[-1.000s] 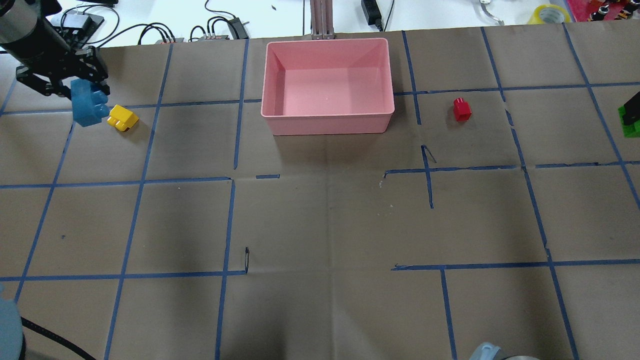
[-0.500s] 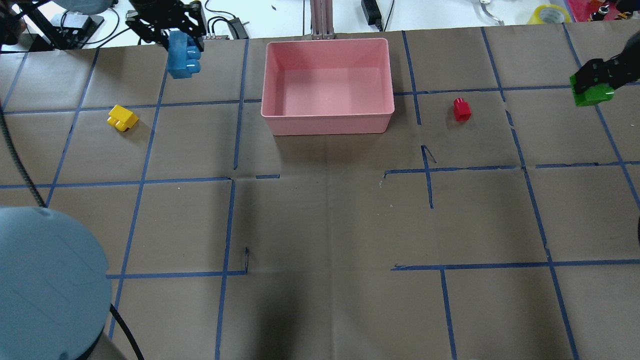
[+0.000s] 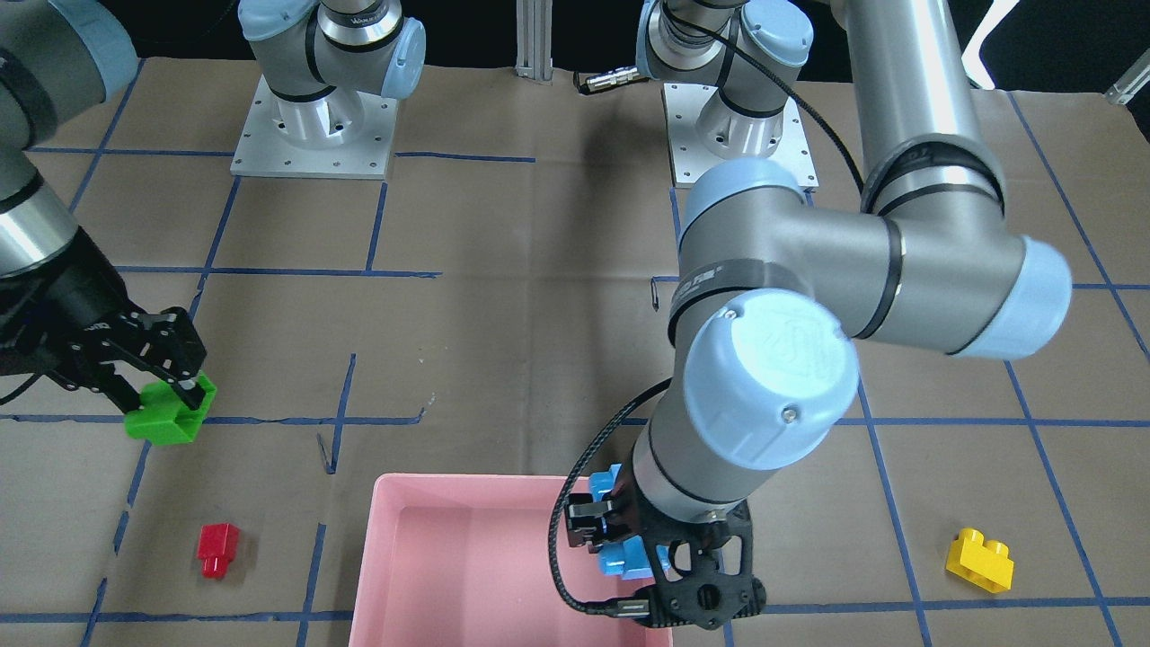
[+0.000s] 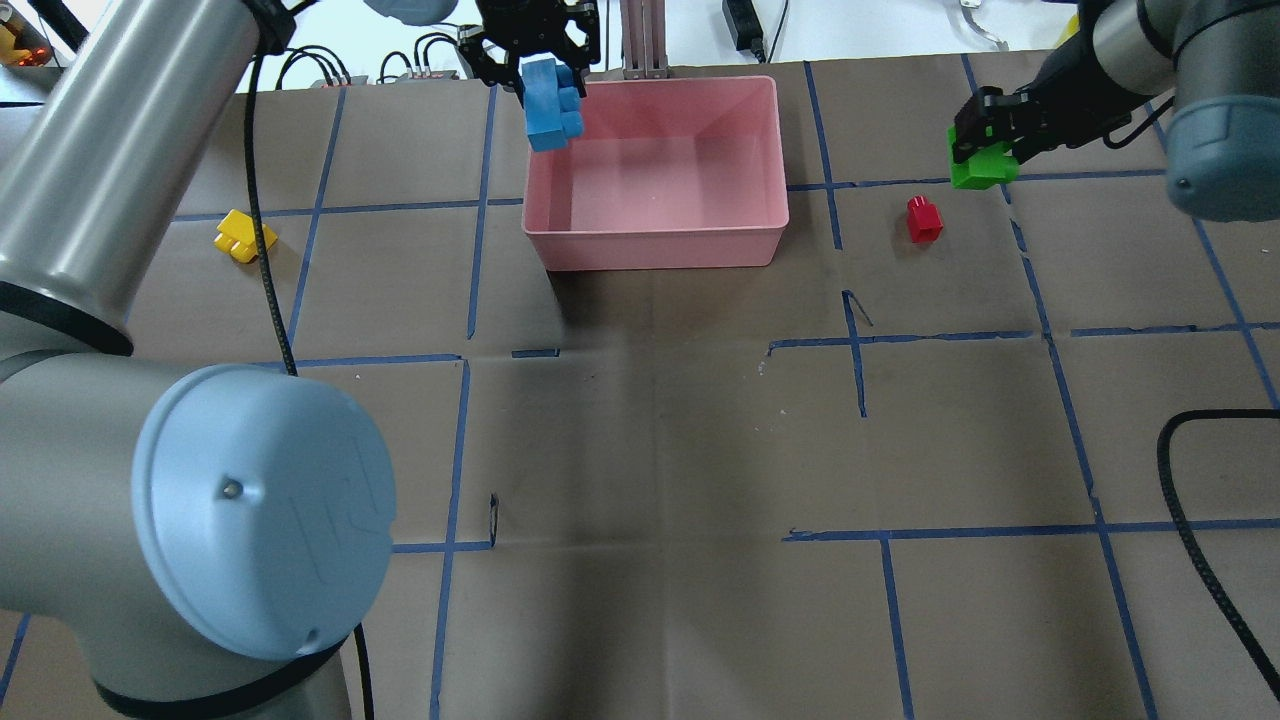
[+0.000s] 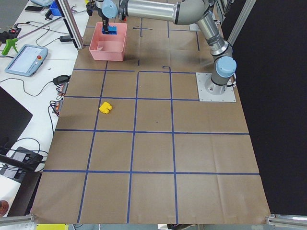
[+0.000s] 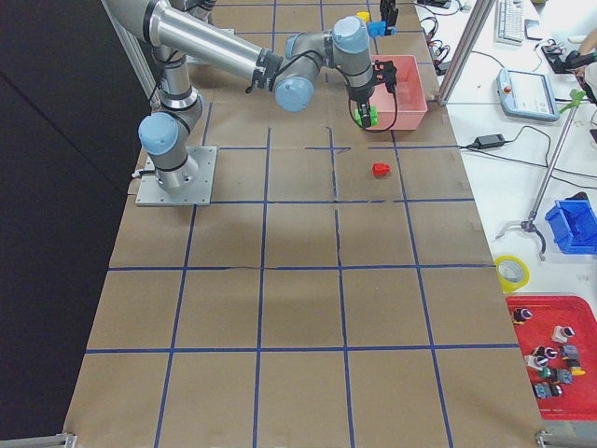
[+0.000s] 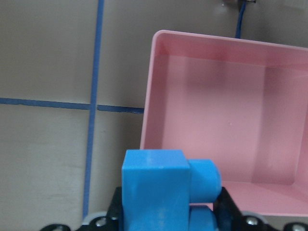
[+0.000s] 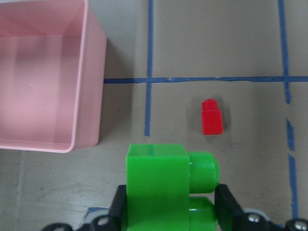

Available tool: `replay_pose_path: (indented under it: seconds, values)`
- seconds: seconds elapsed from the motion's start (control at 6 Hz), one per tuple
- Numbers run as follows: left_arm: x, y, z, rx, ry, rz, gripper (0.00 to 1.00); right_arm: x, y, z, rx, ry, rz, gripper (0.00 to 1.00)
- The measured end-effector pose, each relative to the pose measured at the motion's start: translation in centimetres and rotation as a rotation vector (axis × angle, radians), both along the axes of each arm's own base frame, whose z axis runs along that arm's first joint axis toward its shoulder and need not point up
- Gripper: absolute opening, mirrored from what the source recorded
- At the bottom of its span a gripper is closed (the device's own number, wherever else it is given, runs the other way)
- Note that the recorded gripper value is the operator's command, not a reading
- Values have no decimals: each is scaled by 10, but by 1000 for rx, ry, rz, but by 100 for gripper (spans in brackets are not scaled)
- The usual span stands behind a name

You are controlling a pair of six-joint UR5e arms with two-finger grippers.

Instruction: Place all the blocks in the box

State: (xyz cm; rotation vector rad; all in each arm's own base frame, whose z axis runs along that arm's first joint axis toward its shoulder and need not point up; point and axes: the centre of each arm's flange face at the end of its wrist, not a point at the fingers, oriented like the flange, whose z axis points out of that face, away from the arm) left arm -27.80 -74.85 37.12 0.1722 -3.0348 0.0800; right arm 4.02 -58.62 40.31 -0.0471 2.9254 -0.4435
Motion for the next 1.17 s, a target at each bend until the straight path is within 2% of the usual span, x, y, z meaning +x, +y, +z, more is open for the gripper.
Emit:
replay_pose_path:
  seconds: [0.17, 0.33, 0.5, 0.83, 1.0, 1.17]
  values:
    - [-14, -10, -39, 8, -3, 15, 31, 36, -3, -4, 18, -24, 0, 2]
    - [-21, -15, -61, 10, -8, 22, 85, 65, -3, -7, 27, -45, -10, 2]
    - [-22, -16, -66, 9, -10, 25, 99, 88, -5, -3, 16, -63, -18, 3]
    - [-15, -11, -38, -16, -5, 34, 100, 128, -25, 16, -25, -74, -11, 3]
    - [6, -8, -6, -30, -3, 54, 100, 147, -38, 22, -38, -79, -5, 3]
    - [58, -9, 29, -38, 0, 102, 100, 173, -54, 19, -39, -91, -2, 3]
